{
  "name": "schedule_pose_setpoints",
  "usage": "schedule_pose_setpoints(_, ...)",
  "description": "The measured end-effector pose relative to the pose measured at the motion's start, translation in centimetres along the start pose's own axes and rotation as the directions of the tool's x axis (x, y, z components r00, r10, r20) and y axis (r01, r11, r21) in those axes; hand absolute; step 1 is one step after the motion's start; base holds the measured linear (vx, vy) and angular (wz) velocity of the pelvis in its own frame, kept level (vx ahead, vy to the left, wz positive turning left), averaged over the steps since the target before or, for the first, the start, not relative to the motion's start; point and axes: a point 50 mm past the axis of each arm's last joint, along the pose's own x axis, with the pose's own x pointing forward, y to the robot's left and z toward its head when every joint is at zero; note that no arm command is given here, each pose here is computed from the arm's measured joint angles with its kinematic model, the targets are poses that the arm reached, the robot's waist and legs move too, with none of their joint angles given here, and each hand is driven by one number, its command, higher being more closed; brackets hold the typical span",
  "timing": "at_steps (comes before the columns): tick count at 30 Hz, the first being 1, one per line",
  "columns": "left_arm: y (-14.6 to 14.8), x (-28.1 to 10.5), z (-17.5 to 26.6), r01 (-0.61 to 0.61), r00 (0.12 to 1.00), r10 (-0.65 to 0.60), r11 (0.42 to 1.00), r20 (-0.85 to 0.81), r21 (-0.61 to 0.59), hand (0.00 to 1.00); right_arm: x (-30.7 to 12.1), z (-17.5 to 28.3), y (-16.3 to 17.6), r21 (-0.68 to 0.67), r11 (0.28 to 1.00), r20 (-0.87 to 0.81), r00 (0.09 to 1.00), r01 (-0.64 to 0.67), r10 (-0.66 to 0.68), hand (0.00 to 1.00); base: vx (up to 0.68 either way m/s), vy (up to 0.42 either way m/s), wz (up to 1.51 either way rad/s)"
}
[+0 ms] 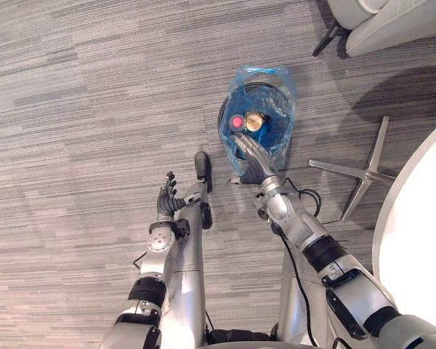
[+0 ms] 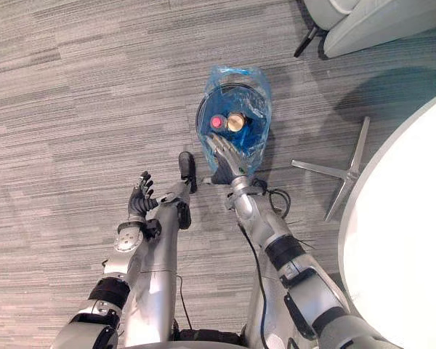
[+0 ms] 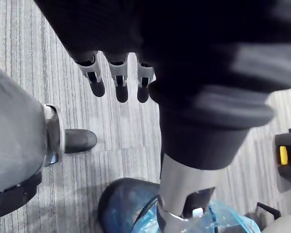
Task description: Gather rubbish on tea table into small bin, then transfer packed bag to large trash can.
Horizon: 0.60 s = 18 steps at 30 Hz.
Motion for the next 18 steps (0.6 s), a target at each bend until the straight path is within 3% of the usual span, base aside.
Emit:
schedule_pose_setpoints(10,-1.0,1.1,1.7,0.013,0.999,-0.011,1.000,0.052,-0.026,0.00,0.4,-2.9,0.4,-0.105,0.992,-0.155,0.986,-0.075,0.058,0.00,-0.03,-0.036,0.10)
schedule_pose_setpoints(11,-1.0,1.2,1.9,0.014,0.998,-0.012,0.999,0.061,-0.029,0.00,0.5,-3.1,0.2,-0.108,0.991,-0.167,0.984,-0.074,0.056,1.00,-0.03,-0.022,0.06)
schedule_pose_setpoints(18,-1.2,1.5,2.9,0.007,0.995,0.000,0.998,0.104,-0.064,0.00,1.2,-3.8,-0.8,-0.140,0.988,-0.218,0.975,-0.065,0.033,1.00,-0.02,-0.018,0.04)
